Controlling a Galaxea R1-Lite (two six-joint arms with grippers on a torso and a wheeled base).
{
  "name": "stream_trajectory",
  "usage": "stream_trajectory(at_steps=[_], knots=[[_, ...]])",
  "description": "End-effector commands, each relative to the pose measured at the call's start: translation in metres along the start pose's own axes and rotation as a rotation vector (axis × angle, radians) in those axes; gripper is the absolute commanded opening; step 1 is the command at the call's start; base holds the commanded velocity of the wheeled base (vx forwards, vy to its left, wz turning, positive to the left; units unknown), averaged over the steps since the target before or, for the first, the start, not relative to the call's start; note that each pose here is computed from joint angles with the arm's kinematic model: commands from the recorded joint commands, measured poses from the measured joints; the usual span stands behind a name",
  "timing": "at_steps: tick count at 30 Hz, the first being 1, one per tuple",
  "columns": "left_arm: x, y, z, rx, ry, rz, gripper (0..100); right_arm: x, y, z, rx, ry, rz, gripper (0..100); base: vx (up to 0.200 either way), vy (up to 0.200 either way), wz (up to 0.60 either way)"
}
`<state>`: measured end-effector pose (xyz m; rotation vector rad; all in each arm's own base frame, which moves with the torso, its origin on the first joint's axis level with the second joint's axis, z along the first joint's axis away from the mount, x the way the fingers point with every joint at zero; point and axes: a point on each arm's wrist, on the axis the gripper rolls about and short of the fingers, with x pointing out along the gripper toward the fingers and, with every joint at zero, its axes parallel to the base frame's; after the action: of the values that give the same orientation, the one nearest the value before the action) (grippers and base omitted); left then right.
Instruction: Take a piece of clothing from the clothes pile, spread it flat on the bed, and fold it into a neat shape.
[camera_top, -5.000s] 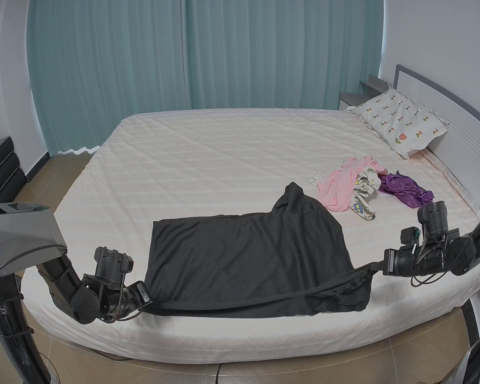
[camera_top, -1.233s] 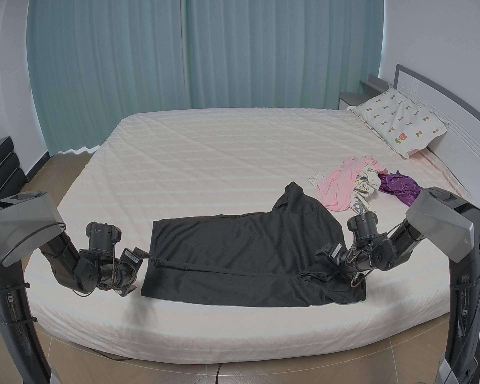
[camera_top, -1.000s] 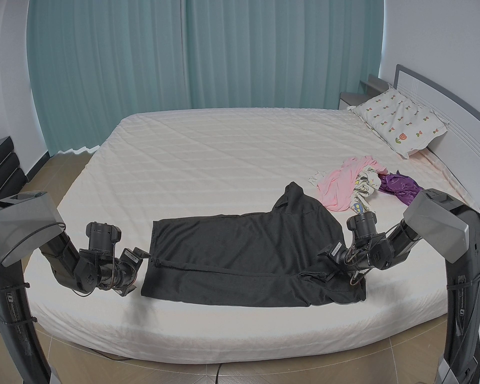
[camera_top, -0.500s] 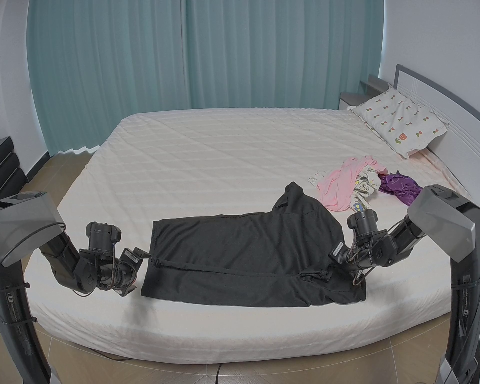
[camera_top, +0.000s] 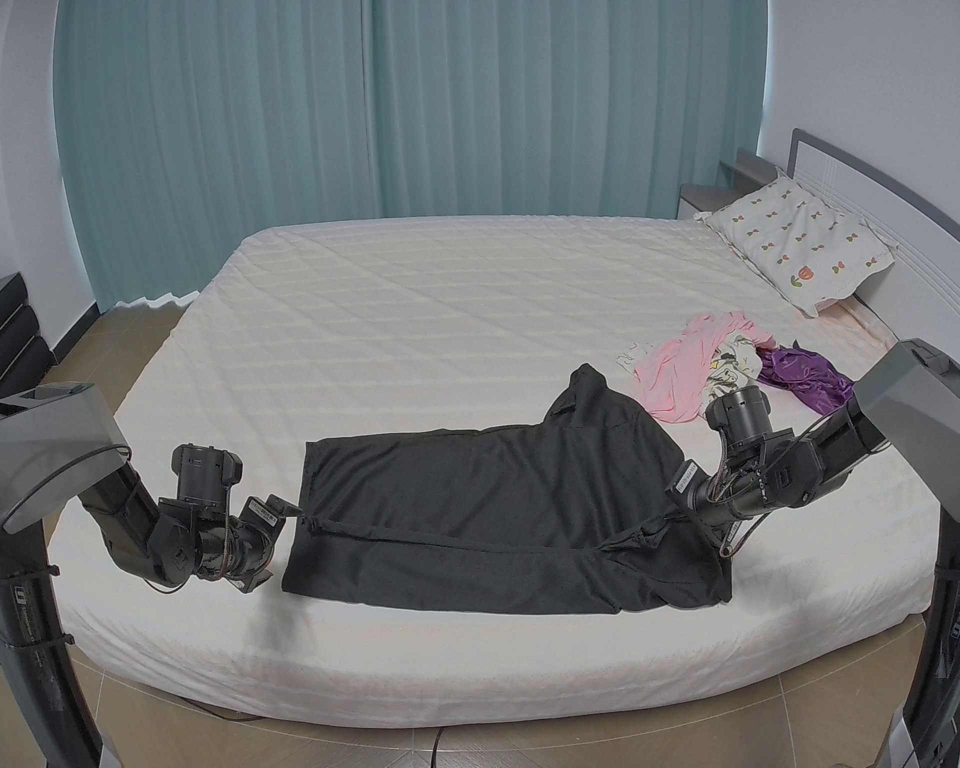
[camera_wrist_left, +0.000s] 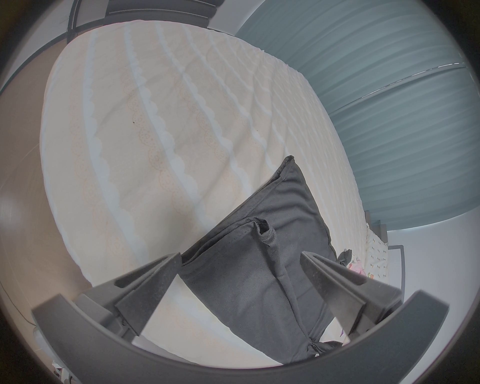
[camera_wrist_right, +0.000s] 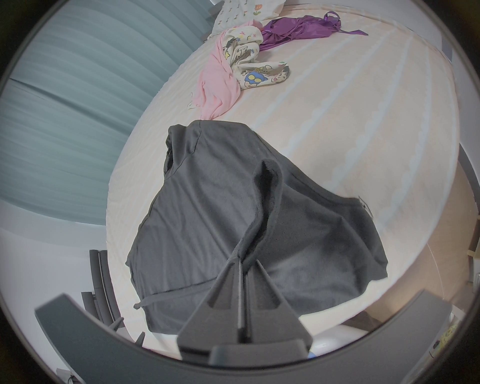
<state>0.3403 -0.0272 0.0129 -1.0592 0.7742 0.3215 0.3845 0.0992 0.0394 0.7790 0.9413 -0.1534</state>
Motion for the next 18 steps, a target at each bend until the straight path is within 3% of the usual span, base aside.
stream_trajectory(at_steps=[1, 12, 13, 18], knots=[[0.0, 0.0, 0.0, 0.0, -0.001, -0.001, 100, -0.022, 0.011, -0.01, -0.014, 0.008, 0.022, 0, 0.0, 0.0, 0.0], [0.0, 0.0, 0.0, 0.0, -0.001, -0.001, 100, -0.041, -0.006, -0.047, -0.059, 0.068, -0.046, 0, 0.0, 0.0, 0.0], [0.0, 0.0, 0.0, -0.002, -0.001, -0.001, 100, -0.04, -0.014, -0.054, -0.069, 0.067, -0.093, 100, 0.0, 0.0, 0.0], [0.0, 0.0, 0.0, -0.002, 0.0, 0.001, 100, -0.047, -0.031, -0.075, -0.104, 0.1, -0.159, 100, 0.0, 0.0, 0.0]])
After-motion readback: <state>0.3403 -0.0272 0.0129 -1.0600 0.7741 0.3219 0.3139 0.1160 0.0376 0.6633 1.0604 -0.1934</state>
